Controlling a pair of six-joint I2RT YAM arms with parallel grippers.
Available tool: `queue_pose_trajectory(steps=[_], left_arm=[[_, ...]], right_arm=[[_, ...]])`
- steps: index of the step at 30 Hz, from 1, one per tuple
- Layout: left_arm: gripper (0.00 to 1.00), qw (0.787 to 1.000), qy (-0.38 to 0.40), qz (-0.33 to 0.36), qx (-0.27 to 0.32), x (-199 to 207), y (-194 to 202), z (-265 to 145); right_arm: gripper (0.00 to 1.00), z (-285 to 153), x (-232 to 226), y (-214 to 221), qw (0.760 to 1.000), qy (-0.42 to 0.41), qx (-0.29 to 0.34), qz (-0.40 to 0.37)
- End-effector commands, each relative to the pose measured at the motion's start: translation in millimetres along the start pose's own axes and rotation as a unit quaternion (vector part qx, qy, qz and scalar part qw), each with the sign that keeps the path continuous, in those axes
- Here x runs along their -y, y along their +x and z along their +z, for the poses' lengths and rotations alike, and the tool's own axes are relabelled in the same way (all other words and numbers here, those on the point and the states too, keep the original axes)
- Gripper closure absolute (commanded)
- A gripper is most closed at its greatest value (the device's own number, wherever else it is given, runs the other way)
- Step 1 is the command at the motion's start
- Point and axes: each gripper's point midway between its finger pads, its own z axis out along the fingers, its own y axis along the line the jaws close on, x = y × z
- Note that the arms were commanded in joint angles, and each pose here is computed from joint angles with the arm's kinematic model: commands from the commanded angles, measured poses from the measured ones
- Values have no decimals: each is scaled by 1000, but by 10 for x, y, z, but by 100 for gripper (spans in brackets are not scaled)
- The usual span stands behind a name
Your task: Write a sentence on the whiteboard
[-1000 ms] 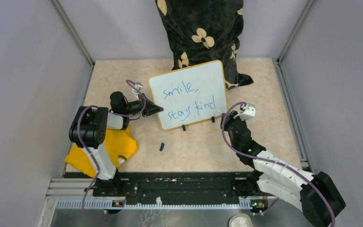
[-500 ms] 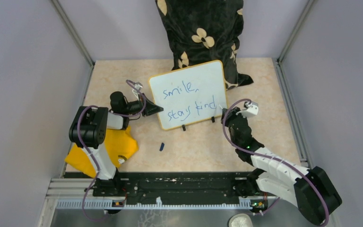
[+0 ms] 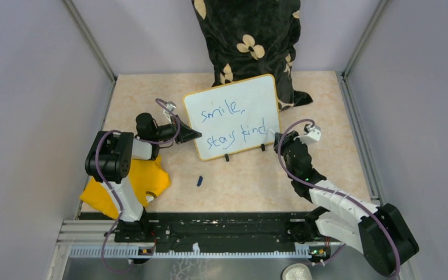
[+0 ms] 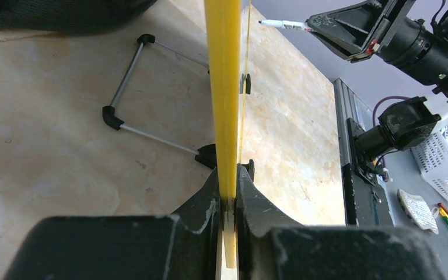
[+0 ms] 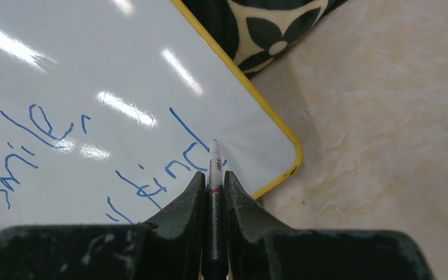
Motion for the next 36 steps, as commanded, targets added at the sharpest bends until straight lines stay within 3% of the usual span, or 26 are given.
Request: queue_pose_trajectory(steps=[1, 36], left_arm=[[100, 998, -45, -27, -15, -241, 260, 18], [100, 998, -46, -32, -17, -253, 272, 21]], right_arm=[[100, 44, -183, -103, 999, -28, 12, 28], [100, -48, 44, 55, 1000, -9, -3, 10]])
